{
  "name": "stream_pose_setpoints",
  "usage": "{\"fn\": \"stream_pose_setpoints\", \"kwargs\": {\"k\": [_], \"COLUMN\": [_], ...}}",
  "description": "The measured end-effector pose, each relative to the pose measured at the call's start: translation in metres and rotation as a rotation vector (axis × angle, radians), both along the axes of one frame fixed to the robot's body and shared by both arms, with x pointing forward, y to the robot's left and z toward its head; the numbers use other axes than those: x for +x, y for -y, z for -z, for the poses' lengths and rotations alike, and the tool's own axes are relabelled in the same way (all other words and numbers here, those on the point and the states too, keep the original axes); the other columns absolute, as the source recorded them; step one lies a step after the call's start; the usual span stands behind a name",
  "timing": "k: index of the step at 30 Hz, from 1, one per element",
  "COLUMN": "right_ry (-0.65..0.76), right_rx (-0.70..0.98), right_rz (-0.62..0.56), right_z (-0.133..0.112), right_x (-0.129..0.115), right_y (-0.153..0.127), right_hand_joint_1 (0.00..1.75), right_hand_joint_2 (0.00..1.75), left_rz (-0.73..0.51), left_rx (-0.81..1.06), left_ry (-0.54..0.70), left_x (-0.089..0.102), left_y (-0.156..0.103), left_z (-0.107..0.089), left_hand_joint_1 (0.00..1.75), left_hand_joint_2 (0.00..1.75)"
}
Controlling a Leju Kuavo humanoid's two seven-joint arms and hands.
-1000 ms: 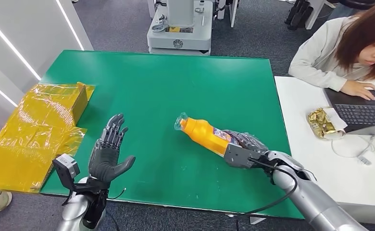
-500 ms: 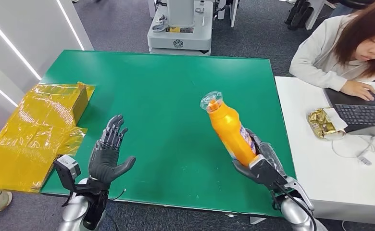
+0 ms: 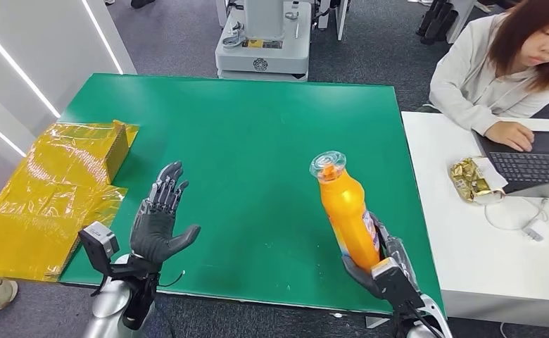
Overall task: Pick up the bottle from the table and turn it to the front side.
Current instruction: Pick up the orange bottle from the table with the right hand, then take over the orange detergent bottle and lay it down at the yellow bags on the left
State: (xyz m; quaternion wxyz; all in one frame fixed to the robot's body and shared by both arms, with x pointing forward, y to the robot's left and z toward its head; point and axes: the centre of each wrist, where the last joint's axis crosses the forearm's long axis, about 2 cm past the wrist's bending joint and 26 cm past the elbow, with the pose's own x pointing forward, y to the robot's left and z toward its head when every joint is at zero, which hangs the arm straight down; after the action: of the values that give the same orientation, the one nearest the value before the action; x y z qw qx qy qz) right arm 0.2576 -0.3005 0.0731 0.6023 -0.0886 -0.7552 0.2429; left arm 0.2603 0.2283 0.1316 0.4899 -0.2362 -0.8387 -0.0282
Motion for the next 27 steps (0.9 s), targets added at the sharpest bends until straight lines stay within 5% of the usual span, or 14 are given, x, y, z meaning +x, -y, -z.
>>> {"fn": "stream_pose_setpoints", "kwargs": {"k": [13,27], "right_ry": [0.165,0.247], "right_rx": [0.137,0.139], "right_rz": [-0.032,-0.096], "right_z": [-0.036,-0.072], "right_x": [0.053,0.098], "right_y": [-0.039,-0.066], "right_hand_joint_1": [1.75,1.75], "right_hand_joint_2": [1.75,1.75], "left_rz": [0.030,0.124], "left_rx": [0.011,0.013], "left_ry": [0.094,0.100], "left_x": [0.033,0.061], "left_y": [0.008,0.017], "left_z": [-0.037,-0.054], "left_hand_joint_1": [0.00,0.00], "left_hand_joint_2": [1.75,1.75]}}
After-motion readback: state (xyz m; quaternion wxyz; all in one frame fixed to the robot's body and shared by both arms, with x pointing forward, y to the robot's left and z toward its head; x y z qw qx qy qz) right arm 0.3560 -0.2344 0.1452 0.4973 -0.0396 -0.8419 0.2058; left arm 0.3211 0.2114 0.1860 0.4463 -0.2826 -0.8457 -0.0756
